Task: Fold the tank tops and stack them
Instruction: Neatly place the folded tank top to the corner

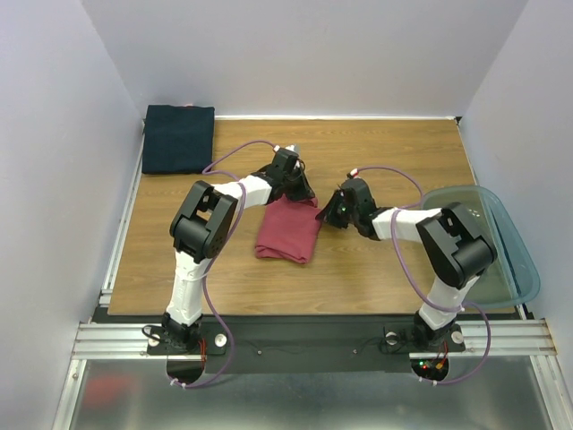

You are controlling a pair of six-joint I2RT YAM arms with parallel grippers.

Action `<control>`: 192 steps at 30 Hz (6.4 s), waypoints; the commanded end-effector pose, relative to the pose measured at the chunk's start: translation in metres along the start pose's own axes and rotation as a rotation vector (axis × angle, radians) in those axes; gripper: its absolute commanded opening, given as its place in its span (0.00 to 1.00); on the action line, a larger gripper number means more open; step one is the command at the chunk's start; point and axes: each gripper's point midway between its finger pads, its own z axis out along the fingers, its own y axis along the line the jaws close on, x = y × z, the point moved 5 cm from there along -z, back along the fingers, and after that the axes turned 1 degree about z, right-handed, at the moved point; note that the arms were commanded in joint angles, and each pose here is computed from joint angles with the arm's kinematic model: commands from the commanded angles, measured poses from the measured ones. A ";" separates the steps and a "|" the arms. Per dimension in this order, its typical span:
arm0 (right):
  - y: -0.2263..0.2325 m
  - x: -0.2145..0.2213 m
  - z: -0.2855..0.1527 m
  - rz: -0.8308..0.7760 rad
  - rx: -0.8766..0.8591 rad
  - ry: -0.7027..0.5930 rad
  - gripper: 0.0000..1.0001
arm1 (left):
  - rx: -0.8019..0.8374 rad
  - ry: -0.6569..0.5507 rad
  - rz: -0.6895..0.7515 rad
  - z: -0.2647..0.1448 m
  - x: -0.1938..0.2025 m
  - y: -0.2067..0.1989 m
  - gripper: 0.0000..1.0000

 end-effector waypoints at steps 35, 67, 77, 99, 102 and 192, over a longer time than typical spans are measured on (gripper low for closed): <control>0.055 -0.054 0.002 -0.297 -0.037 -0.209 0.08 | 0.087 0.027 0.082 -0.010 -0.024 -0.026 0.00; 0.099 -0.074 -0.017 -0.434 -0.198 -0.247 0.08 | -0.051 -0.118 0.146 -0.042 -0.105 -0.013 0.00; 0.098 -0.078 0.008 -0.449 -0.169 -0.243 0.07 | -0.099 0.015 0.197 -0.016 -0.078 0.017 0.00; 0.065 -0.100 0.054 -0.469 0.006 -0.303 0.27 | -0.006 -0.224 0.154 -0.083 -0.133 -0.012 0.34; 0.061 -0.108 0.053 -0.476 0.031 -0.323 0.50 | -0.069 -0.289 0.109 -0.101 -0.133 -0.006 0.34; -0.006 0.038 -0.010 -0.337 0.127 0.114 0.34 | -0.146 -0.002 -0.217 -0.091 0.074 0.116 0.52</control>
